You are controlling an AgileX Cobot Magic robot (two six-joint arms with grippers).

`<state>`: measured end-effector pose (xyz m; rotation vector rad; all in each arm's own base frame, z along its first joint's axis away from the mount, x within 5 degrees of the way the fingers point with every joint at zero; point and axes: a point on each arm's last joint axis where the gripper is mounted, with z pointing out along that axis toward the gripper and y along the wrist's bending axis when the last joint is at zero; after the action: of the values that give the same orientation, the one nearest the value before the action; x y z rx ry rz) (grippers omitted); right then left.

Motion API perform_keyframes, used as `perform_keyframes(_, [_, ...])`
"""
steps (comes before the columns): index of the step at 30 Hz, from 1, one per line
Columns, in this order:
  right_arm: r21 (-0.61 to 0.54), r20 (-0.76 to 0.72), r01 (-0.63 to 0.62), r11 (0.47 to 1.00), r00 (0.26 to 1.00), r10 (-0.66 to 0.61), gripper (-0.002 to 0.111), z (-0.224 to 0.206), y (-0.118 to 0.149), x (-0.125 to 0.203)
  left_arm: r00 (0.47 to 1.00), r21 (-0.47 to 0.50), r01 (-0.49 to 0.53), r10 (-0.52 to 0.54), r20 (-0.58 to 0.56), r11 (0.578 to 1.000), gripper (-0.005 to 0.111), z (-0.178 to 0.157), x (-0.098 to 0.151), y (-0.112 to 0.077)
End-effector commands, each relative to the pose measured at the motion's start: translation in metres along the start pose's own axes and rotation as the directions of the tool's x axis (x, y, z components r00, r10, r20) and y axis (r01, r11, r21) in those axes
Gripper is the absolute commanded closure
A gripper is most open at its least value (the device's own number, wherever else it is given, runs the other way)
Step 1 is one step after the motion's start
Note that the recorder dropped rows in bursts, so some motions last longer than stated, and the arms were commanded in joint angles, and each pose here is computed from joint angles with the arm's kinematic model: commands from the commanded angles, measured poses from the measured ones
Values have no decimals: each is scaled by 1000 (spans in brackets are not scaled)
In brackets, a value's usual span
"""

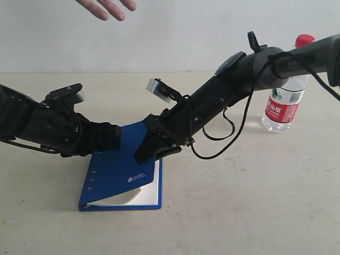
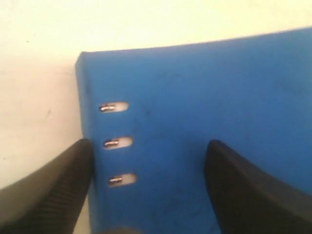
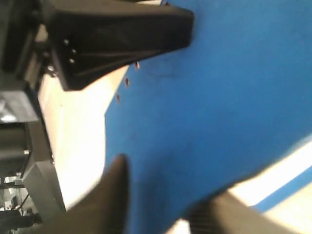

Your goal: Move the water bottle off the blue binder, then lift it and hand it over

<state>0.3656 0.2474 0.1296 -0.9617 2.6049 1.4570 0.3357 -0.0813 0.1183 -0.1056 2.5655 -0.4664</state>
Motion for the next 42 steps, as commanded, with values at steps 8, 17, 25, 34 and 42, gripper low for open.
perform_keyframes(8, [20,-78,67,998,995,-66,108,-7,-2,7,995,-30,35,-32,98,999,46,-25,-17,11])
perform_keyframes(17, [89,51,-80,993,996,76,108,-74,-28,9,976,163,215,-216,-10,963,46,-26,11,21])
perform_keyframes(25, [130,143,58,990,987,-77,108,-114,37,-3,974,328,224,-208,-83,917,46,-8,14,15])
perform_keyframes(34, [246,54,46,968,997,-61,108,-121,38,5,983,404,181,-157,-91,897,46,-4,14,11])
perform_keyframes(42, [536,-67,146,832,989,-130,42,-105,19,2,981,490,193,-157,-114,850,46,-8,14,3])
